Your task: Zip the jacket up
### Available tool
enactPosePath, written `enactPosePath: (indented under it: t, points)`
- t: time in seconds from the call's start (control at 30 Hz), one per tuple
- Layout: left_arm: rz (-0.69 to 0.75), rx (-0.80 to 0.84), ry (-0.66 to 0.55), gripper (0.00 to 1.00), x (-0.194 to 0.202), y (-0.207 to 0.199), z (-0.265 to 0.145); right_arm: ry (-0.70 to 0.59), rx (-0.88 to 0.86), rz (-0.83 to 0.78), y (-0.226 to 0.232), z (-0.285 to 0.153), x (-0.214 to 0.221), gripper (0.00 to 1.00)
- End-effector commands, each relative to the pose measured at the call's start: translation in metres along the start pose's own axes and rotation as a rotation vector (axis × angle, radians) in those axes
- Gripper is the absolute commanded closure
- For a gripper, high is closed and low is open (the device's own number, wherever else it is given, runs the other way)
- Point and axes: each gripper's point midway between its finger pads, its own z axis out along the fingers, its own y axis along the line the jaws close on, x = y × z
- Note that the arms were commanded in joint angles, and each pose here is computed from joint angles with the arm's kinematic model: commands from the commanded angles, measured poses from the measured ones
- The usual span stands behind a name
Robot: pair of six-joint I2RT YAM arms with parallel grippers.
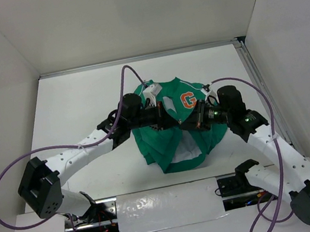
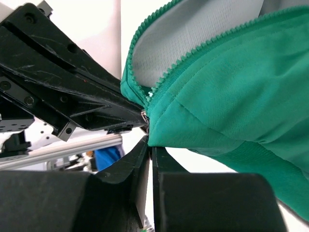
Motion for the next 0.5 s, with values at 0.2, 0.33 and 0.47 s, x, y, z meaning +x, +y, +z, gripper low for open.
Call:
enactPosePath:
  t: [0.2, 0.33, 0.47]
  points:
    - [0.058, 0.066, -0.119, 1.0, -0.028, -0.03, -0.01, -0.022, -0.079, -0.001, 0.016, -0.006, 0.001, 0.74]
    - [0.041, 0.089, -0.109, 1.0, -0.026, -0.036, -0.01, -0.045, -0.102, -0.01, 0.017, -0.007, 0.0, 0.72]
    - [0.026, 0.106, -0.096, 1.0, -0.021, -0.04, -0.011, -0.055, -0.11, -0.015, 0.016, -0.004, -0.002, 0.73]
